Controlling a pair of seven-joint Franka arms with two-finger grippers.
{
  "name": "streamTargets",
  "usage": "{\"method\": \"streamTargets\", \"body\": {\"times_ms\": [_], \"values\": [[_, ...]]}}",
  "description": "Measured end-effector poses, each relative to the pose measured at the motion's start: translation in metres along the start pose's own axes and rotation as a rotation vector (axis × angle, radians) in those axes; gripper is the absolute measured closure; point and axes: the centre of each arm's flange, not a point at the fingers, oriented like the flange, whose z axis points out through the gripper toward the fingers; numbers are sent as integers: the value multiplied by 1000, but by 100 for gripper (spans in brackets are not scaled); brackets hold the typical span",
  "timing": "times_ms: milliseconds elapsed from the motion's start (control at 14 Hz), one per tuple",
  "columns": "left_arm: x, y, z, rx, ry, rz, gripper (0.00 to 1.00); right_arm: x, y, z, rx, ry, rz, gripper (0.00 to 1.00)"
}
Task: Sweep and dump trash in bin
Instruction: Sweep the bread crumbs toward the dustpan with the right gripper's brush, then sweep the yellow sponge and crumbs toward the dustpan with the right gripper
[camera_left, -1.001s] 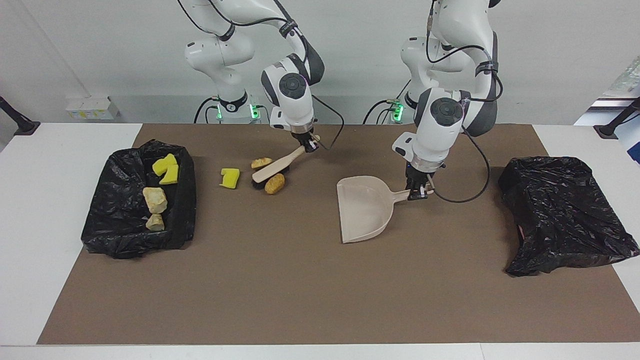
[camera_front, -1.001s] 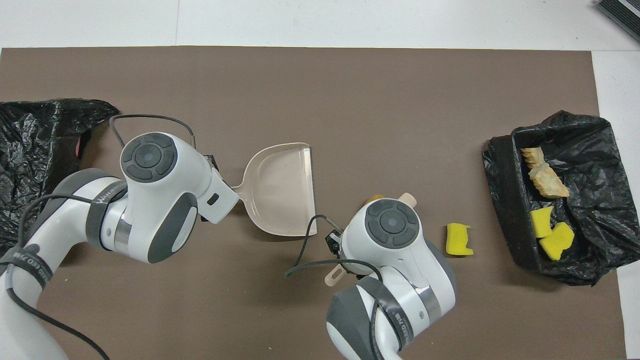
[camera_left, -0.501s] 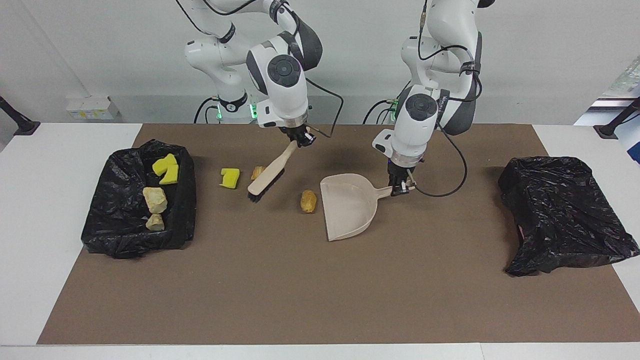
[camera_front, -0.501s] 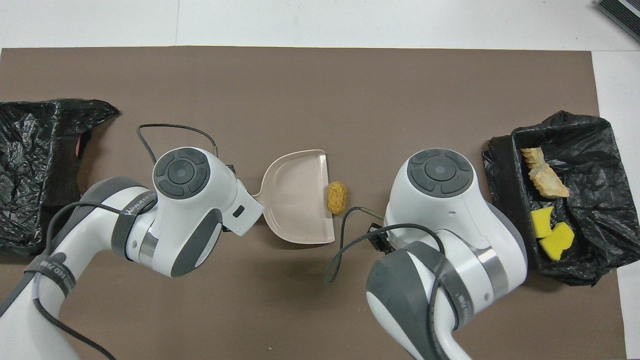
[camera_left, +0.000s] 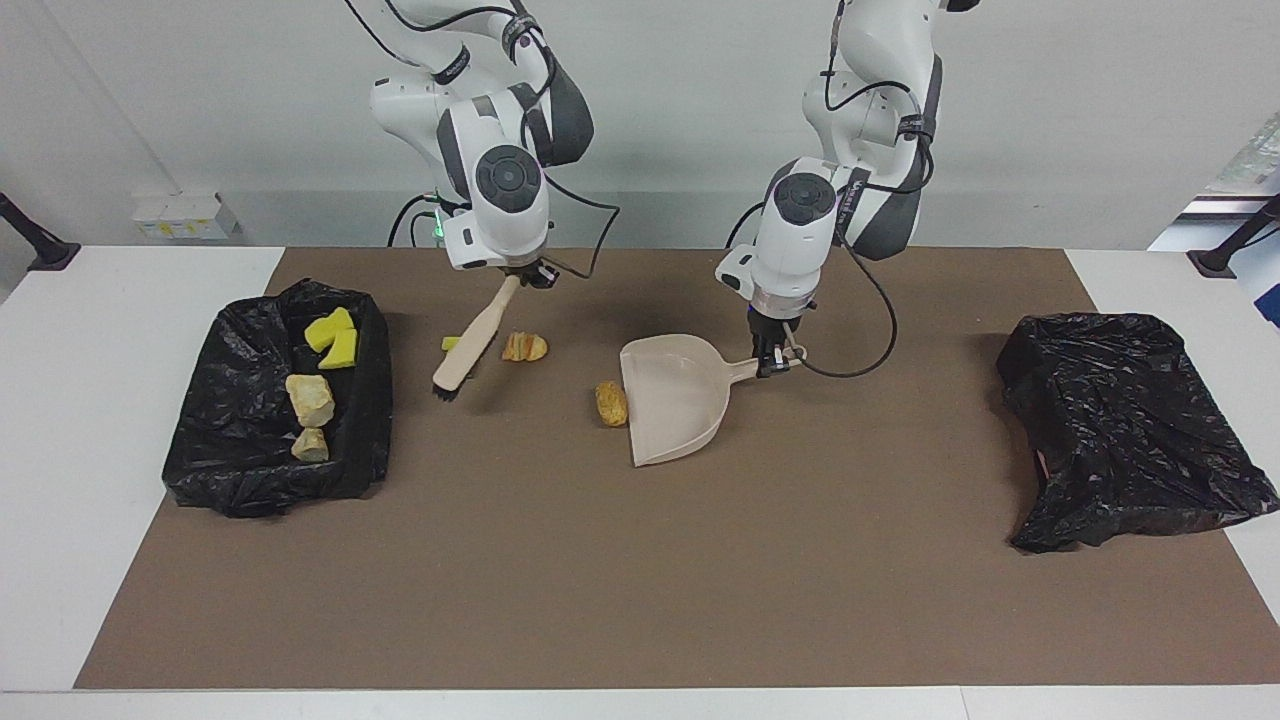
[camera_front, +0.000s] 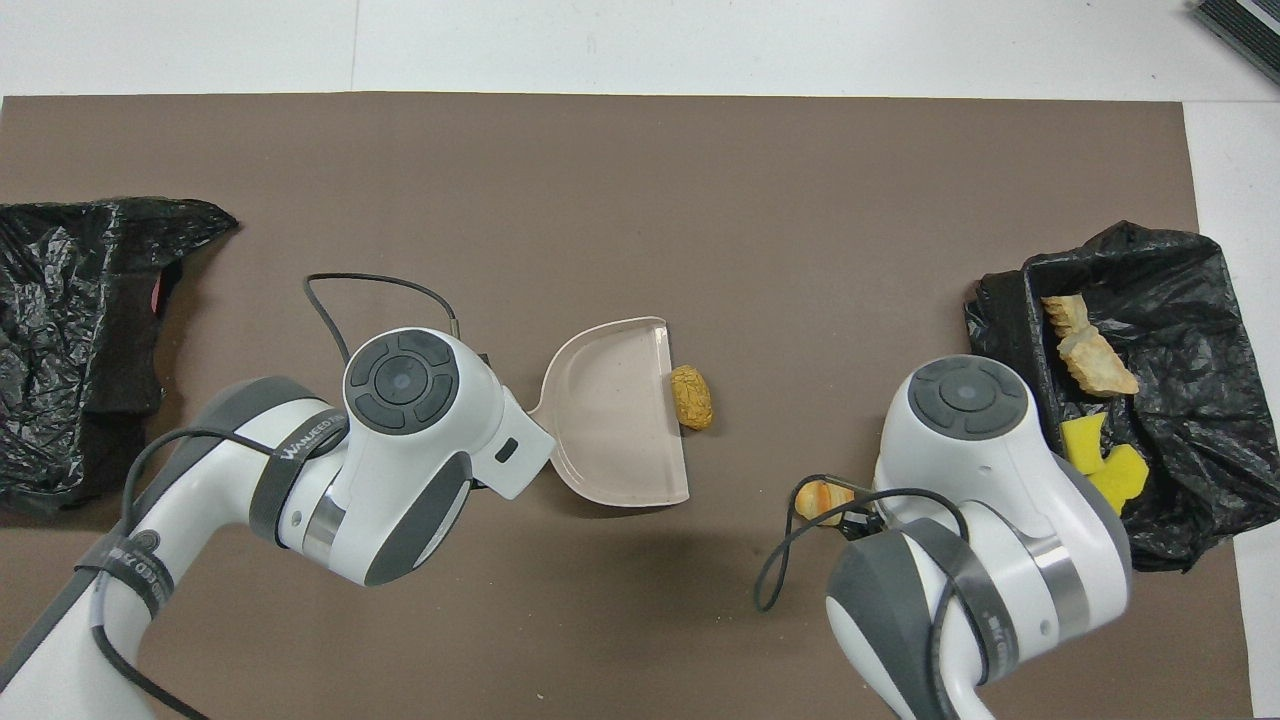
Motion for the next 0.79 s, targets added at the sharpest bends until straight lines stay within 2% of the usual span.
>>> {"method": "streamTargets", "body": {"times_ms": [286, 501, 644, 787], "values": [[0, 1, 0, 0, 0, -1, 69, -6, 48, 39, -46, -19, -52, 74], [1, 2, 0, -3, -2, -4, 69, -20, 63, 62, -48, -2, -123, 74], [3, 7, 0, -10, -8, -11, 69, -25, 66, 67, -23, -13, -175, 74], [6, 13, 0, -13, -11, -12, 69, -28, 58, 66, 45, -19, -199, 74]]}}
